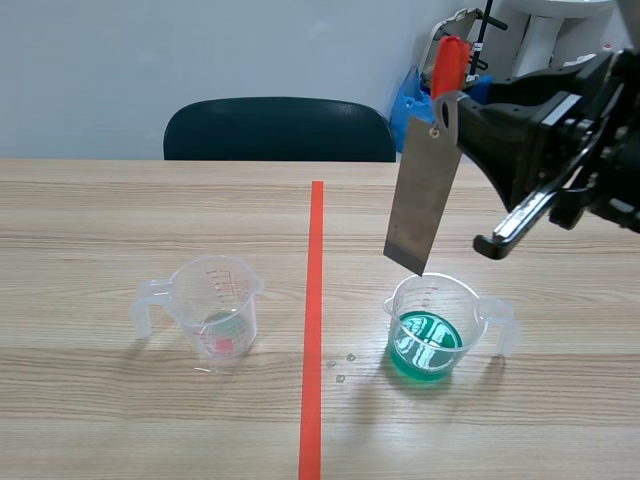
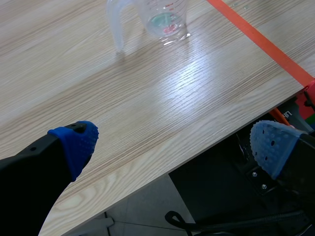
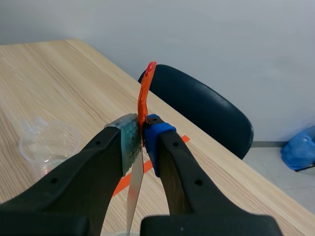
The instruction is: Do the redox reaction experiment
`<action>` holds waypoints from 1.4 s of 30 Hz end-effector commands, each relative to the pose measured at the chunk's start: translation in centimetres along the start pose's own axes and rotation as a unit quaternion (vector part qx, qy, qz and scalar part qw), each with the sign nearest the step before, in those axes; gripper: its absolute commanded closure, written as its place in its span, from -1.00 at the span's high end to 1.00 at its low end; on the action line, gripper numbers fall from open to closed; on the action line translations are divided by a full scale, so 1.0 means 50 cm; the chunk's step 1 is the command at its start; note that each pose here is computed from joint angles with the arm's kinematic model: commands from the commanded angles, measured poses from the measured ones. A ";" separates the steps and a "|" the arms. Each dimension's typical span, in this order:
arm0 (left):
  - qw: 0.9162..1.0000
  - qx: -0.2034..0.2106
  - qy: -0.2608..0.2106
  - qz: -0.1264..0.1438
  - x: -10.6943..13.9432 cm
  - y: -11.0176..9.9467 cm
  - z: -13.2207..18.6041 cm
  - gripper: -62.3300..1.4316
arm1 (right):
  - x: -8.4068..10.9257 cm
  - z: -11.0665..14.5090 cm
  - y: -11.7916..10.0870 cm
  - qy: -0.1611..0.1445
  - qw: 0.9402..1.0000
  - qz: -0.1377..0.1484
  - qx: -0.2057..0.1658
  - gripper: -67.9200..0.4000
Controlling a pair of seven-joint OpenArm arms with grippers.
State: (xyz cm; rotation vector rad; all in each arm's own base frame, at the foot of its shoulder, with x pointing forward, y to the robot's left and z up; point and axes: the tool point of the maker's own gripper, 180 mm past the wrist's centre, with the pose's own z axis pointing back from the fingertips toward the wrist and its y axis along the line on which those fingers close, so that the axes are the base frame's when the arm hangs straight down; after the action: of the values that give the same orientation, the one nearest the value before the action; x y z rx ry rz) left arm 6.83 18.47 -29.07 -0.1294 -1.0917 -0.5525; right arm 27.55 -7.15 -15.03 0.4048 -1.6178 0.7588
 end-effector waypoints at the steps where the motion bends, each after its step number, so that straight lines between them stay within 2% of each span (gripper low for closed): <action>1: 1.000 0.000 -0.014 0.001 0.015 0.000 -0.003 1.00 | 0.024 0.007 -0.006 -0.018 1.000 0.003 -0.006 -0.93; 7: 1.000 0.000 -0.014 0.001 0.015 0.000 -0.003 1.00 | 0.028 0.046 -0.024 -0.010 0.999 0.010 -0.030 -0.93; 14: 1.000 0.000 -0.014 0.001 0.015 0.000 -0.003 1.00 | 0.025 0.071 -0.029 -0.007 0.999 0.009 -0.040 -0.93; 42: 1.000 0.000 -0.015 0.001 0.016 0.000 -0.003 1.00 | 0.021 0.071 -0.021 -0.001 1.000 0.002 -0.029 -0.93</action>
State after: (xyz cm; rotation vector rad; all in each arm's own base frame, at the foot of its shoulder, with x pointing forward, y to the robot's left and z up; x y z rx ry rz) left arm 6.83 18.47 -29.06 -0.1295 -1.0920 -0.5525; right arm 25.38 -10.44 -15.19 0.3470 -1.5927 0.7125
